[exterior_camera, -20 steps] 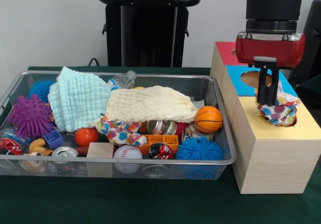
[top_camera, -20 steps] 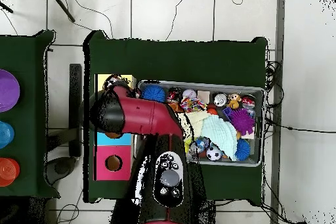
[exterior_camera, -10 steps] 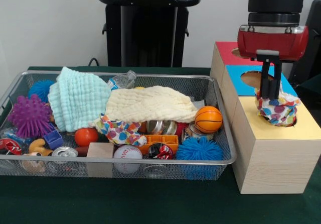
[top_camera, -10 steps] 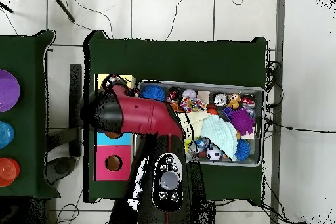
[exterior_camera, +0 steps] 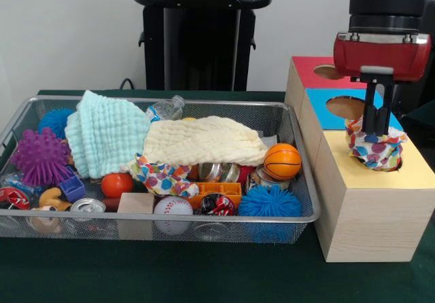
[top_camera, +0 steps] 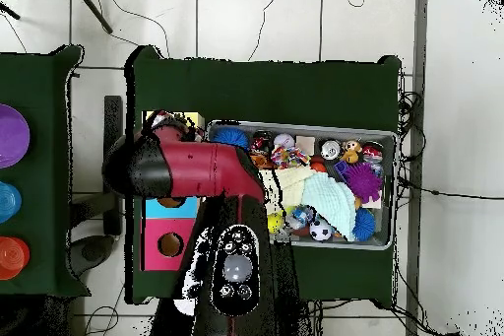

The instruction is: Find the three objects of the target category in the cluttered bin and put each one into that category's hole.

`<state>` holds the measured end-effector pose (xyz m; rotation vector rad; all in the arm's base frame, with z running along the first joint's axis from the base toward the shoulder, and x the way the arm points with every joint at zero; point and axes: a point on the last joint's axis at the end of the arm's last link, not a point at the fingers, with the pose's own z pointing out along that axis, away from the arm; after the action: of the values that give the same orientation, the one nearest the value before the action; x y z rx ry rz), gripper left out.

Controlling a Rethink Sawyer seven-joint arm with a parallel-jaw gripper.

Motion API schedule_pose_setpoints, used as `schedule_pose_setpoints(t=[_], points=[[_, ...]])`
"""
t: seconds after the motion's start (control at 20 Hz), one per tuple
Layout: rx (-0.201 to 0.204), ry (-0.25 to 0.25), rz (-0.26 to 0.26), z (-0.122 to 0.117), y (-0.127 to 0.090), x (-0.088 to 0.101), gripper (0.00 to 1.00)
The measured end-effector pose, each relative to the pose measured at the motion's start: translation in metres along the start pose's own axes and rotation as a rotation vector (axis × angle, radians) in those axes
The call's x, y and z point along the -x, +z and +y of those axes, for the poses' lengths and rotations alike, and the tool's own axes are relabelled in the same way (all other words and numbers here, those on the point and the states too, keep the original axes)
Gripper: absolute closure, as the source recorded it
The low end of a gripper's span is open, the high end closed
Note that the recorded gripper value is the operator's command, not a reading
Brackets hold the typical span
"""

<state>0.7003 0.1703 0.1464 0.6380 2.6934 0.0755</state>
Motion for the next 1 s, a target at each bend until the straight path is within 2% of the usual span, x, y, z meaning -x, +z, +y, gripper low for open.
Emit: schedule_pose_setpoints(t=[0.25,0.5,0.7,0.75,0.8,0.9,0.95,1.0], points=[[0.000,-0.034,-0.034,-0.003,0.001,0.007,1.00],[0.026,-0.045,-0.110,-0.007,0.003,0.020,1.00],[0.029,-0.032,-0.107,-0.011,0.004,0.025,1.00],[0.021,-0.025,-0.086,-0.014,0.004,0.025,1.00],[0.001,-0.011,-0.034,-0.021,0.006,0.024,1.00],[-0.013,-0.003,0.004,-0.025,0.007,0.022,1.00],[-0.042,0.016,0.090,-0.033,0.007,0.017,1.00],[-0.055,0.025,0.133,-0.036,0.007,0.015,1.00]])
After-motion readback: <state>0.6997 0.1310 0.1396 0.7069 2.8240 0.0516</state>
